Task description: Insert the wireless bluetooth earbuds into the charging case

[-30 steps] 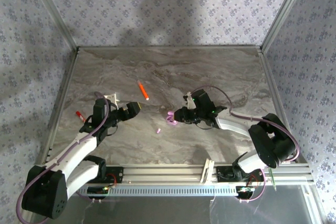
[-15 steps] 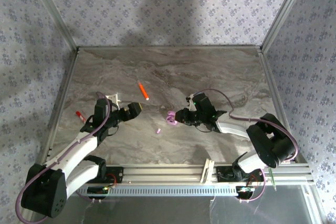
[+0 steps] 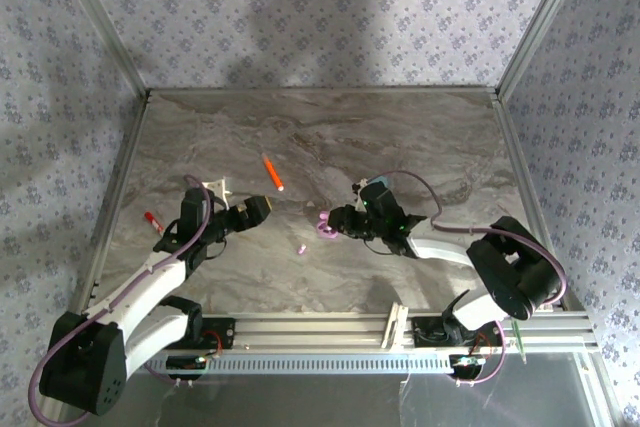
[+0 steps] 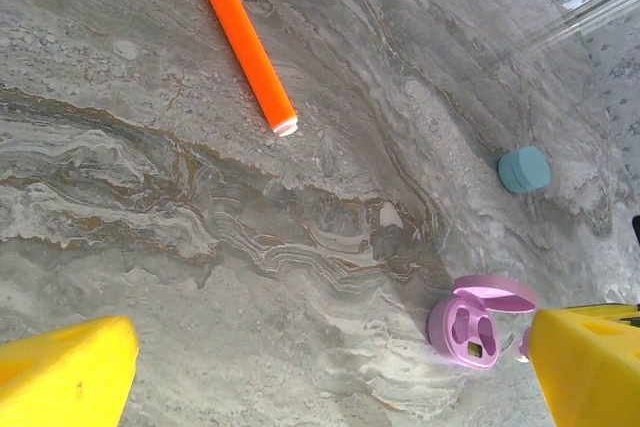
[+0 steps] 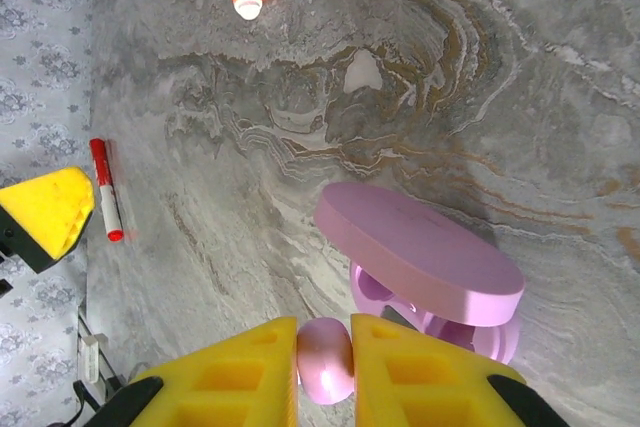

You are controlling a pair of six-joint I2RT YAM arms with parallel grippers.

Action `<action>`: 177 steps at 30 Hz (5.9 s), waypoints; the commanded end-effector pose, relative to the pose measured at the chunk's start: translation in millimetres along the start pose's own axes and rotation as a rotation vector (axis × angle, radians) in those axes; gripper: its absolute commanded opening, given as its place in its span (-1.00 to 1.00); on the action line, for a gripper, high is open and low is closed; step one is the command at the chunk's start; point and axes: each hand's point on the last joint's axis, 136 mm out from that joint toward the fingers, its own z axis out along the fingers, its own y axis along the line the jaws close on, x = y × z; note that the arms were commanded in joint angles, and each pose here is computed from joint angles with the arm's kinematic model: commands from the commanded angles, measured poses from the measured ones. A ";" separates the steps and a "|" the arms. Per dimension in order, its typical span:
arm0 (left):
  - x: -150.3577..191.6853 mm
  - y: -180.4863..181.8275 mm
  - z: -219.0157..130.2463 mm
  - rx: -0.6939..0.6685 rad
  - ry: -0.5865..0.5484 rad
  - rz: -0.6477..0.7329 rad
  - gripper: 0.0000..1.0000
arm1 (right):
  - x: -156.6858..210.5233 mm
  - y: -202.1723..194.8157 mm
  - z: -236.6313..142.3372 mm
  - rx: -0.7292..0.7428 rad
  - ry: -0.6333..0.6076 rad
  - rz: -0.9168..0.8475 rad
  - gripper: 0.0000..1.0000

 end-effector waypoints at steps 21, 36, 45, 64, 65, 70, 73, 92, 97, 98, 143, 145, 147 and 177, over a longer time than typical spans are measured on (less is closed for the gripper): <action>-8.8 -17.2 -2.6 0.051 -0.020 0.025 1.00 | 2.7 -5.1 10.7 0.059 -0.121 0.059 -0.61; -8.4 -18.5 -2.2 0.054 -0.018 0.028 1.00 | -0.3 -7.1 16.0 0.085 -0.157 0.073 -0.61; -8.7 -18.8 -3.3 0.054 -0.020 0.029 0.99 | -8.9 -11.1 15.5 0.111 -0.145 0.034 -0.61; -9.4 -19.3 -4.1 0.053 -0.024 0.034 0.99 | -0.3 -3.3 12.5 0.091 -0.105 0.002 -0.62; -9.4 -19.2 -4.1 0.052 -0.024 0.034 1.00 | 0.3 -3.1 12.5 0.091 -0.110 0.006 -0.62; -9.2 -19.7 -4.5 0.055 -0.023 0.032 0.99 | 1.6 -2.1 13.3 0.090 -0.134 0.025 -0.62; -9.9 -20.0 -4.9 0.055 -0.026 0.033 1.00 | 1.9 -2.7 15.2 0.096 -0.139 0.028 -0.62; -10.3 -20.9 -6.4 0.057 -0.029 0.036 1.00 | 3.3 -9.2 29.8 0.106 -0.131 0.047 -0.62; -10.0 -20.9 -6.5 0.057 -0.029 0.037 1.00 | 3.2 -12.0 30.8 0.111 -0.134 0.052 -0.62; -10.2 -20.9 -6.5 0.056 -0.030 0.037 1.00 | 2.9 -12.7 30.5 0.113 -0.136 0.052 -0.62; -5.6 -38.0 -8.8 0.073 -0.043 0.118 0.99 | -8.4 -1.7 -43.6 0.187 -0.169 -0.145 -0.10; -1.6 -43.3 -8.4 0.075 -0.038 0.133 0.99 | -10.9 -1.7 -55.9 0.188 -0.168 -0.171 -0.02; 6.5 -49.5 -7.2 0.074 -0.010 0.138 0.99 | -13.1 -3.6 -71.3 0.186 -0.166 -0.199 0.10; 104.3 -55.8 53.2 -0.089 0.528 0.158 -0.95 | 10.0 -74.8 -102.5 0.290 0.004 -0.180 0.48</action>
